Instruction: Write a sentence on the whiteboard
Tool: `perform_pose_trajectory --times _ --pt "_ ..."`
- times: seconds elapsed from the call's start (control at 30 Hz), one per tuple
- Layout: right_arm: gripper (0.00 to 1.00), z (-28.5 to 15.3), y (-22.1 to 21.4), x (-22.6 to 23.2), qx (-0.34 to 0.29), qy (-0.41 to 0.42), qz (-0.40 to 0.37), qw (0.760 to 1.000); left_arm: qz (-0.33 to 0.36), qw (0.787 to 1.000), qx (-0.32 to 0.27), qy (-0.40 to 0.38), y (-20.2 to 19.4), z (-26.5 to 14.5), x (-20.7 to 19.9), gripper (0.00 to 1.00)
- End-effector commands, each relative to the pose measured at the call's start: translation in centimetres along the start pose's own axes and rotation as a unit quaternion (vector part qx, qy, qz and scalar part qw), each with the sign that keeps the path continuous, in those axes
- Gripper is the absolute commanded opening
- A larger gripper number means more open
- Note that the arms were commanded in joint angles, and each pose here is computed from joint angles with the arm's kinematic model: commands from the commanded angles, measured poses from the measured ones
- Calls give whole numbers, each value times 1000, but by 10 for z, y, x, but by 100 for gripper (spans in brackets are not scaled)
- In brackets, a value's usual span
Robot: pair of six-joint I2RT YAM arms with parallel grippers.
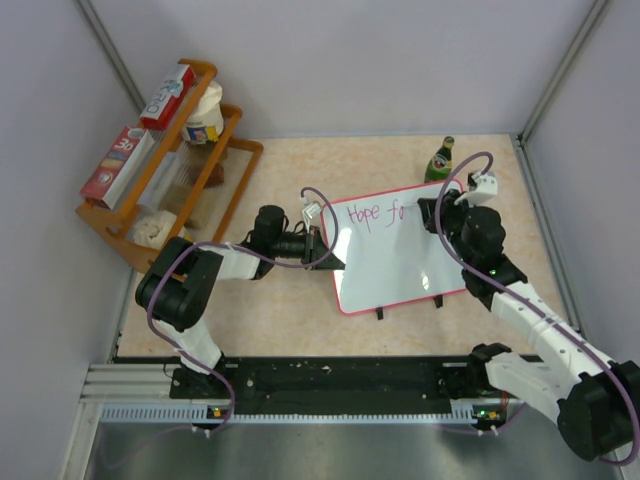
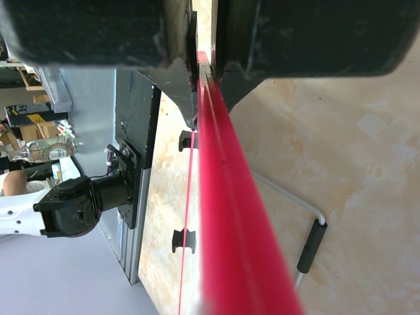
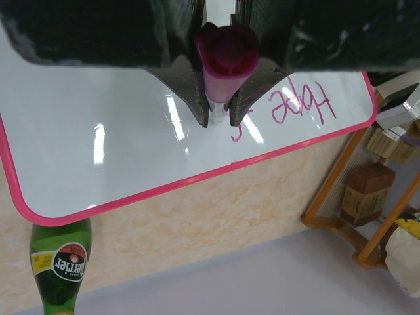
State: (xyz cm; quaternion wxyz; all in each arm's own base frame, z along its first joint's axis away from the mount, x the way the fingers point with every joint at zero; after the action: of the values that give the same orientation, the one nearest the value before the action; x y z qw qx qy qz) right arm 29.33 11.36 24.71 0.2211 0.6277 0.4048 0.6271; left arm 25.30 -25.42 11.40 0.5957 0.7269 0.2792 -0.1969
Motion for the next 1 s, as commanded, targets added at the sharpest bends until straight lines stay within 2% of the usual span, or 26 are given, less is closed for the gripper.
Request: perform_pose_trajectory --times 0.0,0.33,0.7,0.97 --pt "0 -4 10 3 -13 5 -1 1000 23 998 54 -27 -33 7 -7 0" --pt "0 -14 28 6 -43 14 8 999 25 998 53 -28 -33 7 -8 0" --pt "0 2 11 -6 -17 -5 5 1000 23 998 55 -29 -34 7 -8 0" --pt "0 -6 -1 -18 -3 -21 2 1000 23 998 54 -28 -34 8 -8 0"
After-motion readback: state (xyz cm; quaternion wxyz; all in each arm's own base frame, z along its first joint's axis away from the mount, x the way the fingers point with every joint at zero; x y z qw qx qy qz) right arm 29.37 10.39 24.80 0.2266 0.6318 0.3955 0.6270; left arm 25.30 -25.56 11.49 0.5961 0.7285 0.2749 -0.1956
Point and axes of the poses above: each gripper's point midway between its finger pads, its own z axis out along the fingers, its own x axis along the line the jaws close on, y = z × x, the point moved 5 cm from there along -z, back along the fingers, and after that the axes turned 12 degrees about z, right-handed, at the moved point
